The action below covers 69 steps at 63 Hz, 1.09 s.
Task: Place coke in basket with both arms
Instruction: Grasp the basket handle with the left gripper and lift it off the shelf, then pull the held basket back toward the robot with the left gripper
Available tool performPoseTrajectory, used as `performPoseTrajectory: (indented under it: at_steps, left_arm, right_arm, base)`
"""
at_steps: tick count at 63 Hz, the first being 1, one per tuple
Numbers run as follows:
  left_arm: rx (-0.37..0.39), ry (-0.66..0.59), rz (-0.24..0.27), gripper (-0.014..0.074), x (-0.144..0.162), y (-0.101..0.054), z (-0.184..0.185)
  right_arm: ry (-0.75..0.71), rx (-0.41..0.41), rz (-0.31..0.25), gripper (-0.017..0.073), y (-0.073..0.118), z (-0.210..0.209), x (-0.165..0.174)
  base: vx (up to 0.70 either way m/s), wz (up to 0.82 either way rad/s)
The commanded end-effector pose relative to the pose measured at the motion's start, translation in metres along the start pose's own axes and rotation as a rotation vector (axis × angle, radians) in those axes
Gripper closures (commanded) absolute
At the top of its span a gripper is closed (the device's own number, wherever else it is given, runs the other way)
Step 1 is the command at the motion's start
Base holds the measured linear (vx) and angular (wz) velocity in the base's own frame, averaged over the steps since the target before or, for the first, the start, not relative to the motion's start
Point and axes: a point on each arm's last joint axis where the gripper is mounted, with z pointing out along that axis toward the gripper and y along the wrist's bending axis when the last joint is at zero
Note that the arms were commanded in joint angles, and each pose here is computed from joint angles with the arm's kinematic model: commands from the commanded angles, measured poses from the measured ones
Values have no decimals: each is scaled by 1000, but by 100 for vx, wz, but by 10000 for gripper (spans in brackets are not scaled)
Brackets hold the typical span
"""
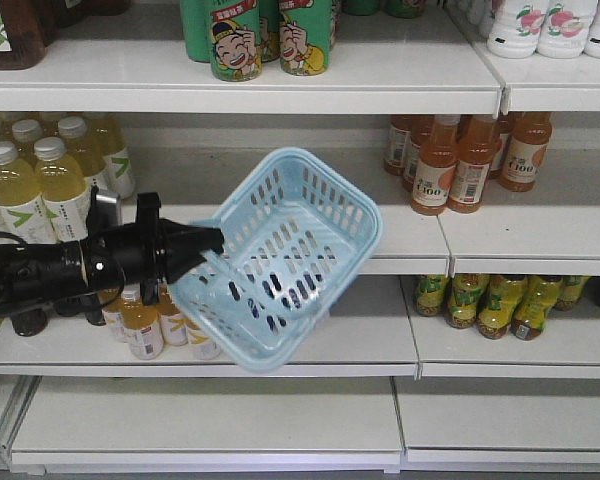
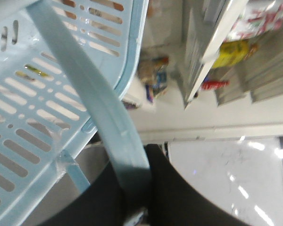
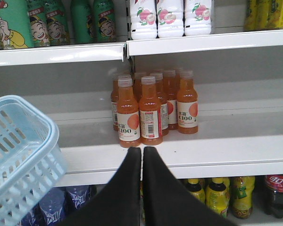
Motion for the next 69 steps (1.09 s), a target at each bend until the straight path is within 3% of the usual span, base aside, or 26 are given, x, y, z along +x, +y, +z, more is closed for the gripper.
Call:
performPoseTrajectory:
  at_steps: [1, 9, 23, 36, 47, 57, 69]
  left_arm:
    - [191, 204, 67, 601, 43, -50, -8]
    - [163, 327, 102, 601, 90, -63, -12]
    - [201, 448, 178, 601, 151, -94, -23]
    - [274, 500, 315, 601, 184, -129, -39]
    - [355, 465, 391, 601, 195, -156, -55]
    - [420, 418, 405, 601, 199, -170, -64]
    - [477, 368, 376, 601, 196, -178, -66]
  right_arm:
    - [-83, 2, -12, 564, 0, -1, -5]
    - [-83, 2, -12, 564, 0, -1, -5]
    - [-83, 2, -12, 564, 0, -1, -5]
    - [-83, 2, -12, 564, 0, -1, -5]
    - [-83, 2, -12, 564, 0, -1, -5]
    - [-83, 2, -12, 564, 0, -1, -5]
    - [-83, 2, -12, 564, 0, -1, -5]
  base:
    - [0, 0]
    - [0, 0]
    - [0, 0]
    - [0, 0]
    - [0, 0]
    - [0, 0]
    - [0, 0]
